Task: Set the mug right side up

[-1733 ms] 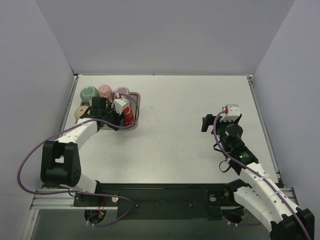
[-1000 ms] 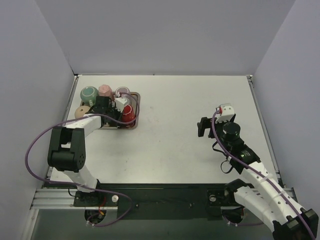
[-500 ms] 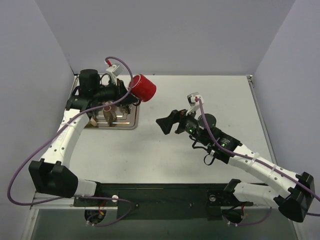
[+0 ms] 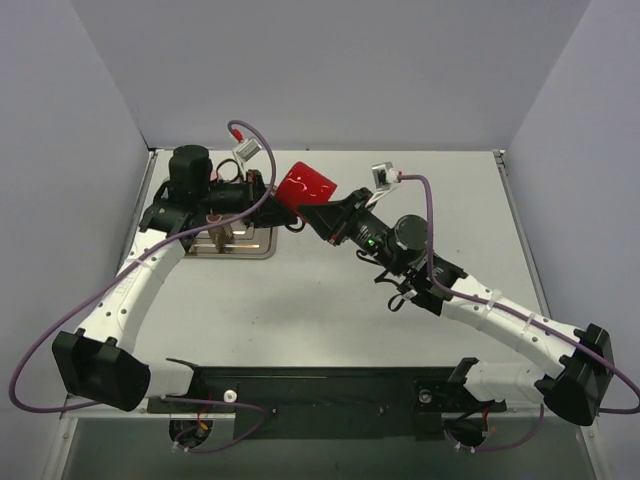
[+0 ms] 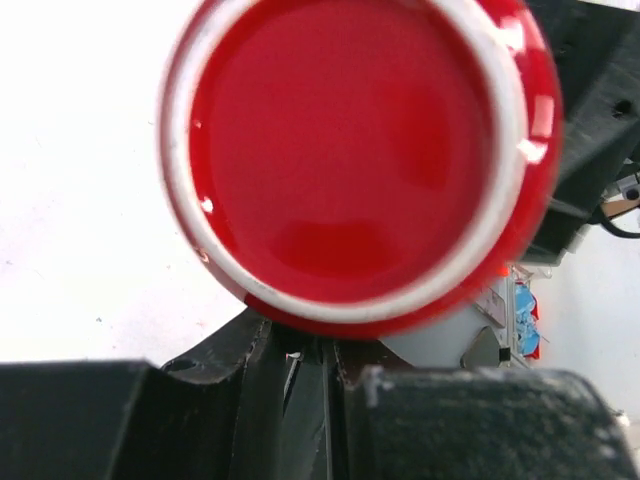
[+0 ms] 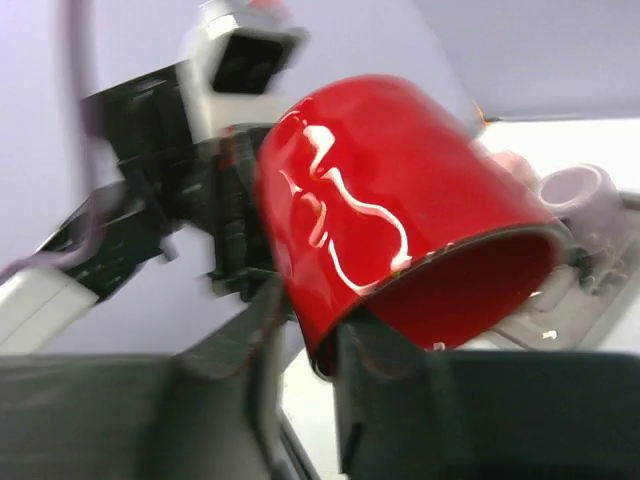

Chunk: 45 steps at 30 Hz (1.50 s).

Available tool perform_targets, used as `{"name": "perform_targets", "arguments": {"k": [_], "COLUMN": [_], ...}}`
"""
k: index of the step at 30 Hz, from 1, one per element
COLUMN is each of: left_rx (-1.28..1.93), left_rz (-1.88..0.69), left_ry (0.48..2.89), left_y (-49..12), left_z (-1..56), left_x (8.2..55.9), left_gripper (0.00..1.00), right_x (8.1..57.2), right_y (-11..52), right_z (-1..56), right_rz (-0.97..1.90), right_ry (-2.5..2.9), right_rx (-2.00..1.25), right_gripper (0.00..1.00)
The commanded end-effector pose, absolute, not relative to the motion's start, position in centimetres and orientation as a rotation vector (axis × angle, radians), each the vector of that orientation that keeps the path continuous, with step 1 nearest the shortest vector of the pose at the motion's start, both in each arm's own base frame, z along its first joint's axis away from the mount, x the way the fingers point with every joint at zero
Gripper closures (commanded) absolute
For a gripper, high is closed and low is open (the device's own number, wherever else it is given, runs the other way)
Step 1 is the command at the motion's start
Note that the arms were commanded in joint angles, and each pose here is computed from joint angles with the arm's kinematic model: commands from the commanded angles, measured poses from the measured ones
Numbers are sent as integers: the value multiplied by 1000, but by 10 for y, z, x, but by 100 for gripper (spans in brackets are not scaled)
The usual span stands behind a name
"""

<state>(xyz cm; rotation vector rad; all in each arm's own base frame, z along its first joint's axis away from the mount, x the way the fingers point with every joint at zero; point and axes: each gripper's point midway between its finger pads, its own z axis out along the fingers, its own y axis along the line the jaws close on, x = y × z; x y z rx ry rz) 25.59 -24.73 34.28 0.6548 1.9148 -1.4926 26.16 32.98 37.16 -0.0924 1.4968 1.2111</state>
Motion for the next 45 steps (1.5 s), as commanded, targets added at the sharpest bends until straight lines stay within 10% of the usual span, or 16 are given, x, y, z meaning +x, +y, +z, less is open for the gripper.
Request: {"name": "perform_targets", "arguments": {"k": [1,3,4,5,14,31,38,45], "left_rx": [778,776,781,769,547,465,405,345], "left_rz": [-1490,-1396,-1248,-1172,-244,-20,-22,-9], "left_ry": [1815,1869,1900,1944,2186,2308,2373,2446], "left_y": [-255,-249,-238,-231,-96,-15,-12,-8], "left_z": [354,339,329,320,234,116,84,58], "left_x": [240,251,265,273,360,412,431,441], "left_gripper": [100,75,26,15,12,24,30,48], "right_x": [258,270,283,294,345,351,344,331], "right_y": [330,314,294,274,54,-44,-39,-31], "right_z": [427,410,406,383,211,72,94,155], "right_rz": [1248,1114,1009,868,-48,-151,-123,-157], "right_ry": [1367,1478,1506,1612,2316,2732,2685,2520], "right_rx": [-115,-95,-29,-20,150,418,431,386], "right_gripper": [100,100,100,100,100,100,25,4]}}
